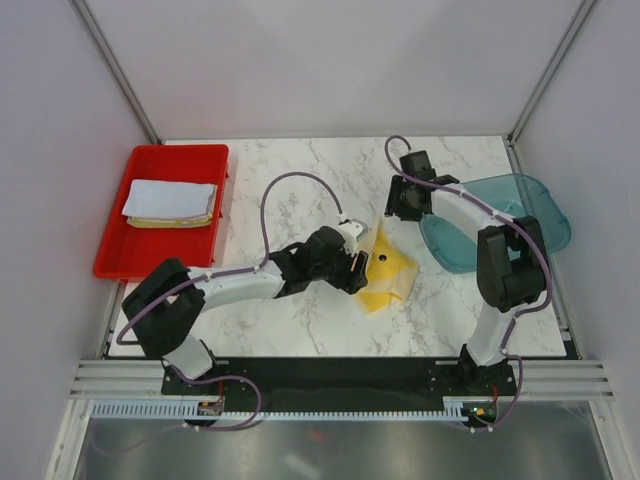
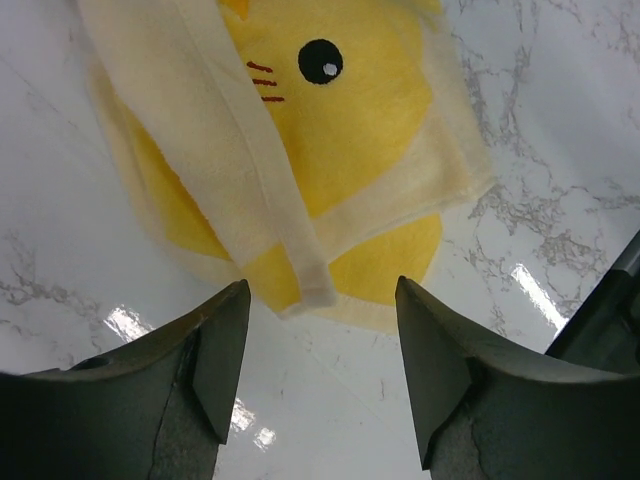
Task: Fold and stack the towels
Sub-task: Flatten out the crumpled towel
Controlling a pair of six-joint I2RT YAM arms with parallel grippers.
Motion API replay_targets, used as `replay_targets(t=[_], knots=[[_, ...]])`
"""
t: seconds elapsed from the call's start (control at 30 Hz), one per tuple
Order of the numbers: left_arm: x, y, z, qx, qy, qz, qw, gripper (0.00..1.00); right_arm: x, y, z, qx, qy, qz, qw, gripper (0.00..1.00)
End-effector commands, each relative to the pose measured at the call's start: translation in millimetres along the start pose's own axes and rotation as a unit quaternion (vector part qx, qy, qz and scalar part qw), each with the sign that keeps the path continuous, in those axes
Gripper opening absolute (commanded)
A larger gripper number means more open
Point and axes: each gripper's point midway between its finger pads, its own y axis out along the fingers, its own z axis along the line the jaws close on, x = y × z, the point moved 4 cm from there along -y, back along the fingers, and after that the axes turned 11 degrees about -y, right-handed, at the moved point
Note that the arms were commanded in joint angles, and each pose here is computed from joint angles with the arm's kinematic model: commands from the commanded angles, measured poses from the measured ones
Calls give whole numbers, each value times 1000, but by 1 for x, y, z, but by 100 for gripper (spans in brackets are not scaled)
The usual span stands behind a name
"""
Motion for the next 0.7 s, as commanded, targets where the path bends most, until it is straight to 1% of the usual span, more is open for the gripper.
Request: replay_targets(t=[0.0,0.03,0.1,0.13,0.23,0.27,0.43,0.47,0.5,0.6,0.63,0.67], knots=[[18,16,-3,37,50,-43,997,67,54,-38,-29,1,-3,-84,996,53],[16,19,-8,37,61,-41,997,66,64,-46,-32,0,5,-98,995,52],[10,27,-4,60,73,-34,995,65,75,-54,-41,-5,13,-112,994,52],[8,29,-5,66,76,-29,995,61,80,-60,-42,0,13,-118,993,52],[4,35,0,82,76,-24,993,54,80,-64,-48,14,20,-115,993,53],[4,36,1,88,73,-25,993,54,78,-64,-47,16,18,-114,993,53],[-2,44,8,118,79,-16,990,52,72,-63,-41,48,-23,-105,993,52],[-8,42,11,128,82,-4,988,51,72,-64,-41,50,-30,-107,993,53],[-8,41,13,132,82,-4,988,50,74,-64,-40,54,-47,-110,991,53],[-12,37,15,136,86,4,987,37,82,-65,-35,76,-77,-123,986,54],[-10,35,15,136,92,5,986,24,85,-66,-33,82,-85,-128,985,53],[-10,32,16,139,96,9,986,16,87,-67,-28,98,-94,-129,982,54]])
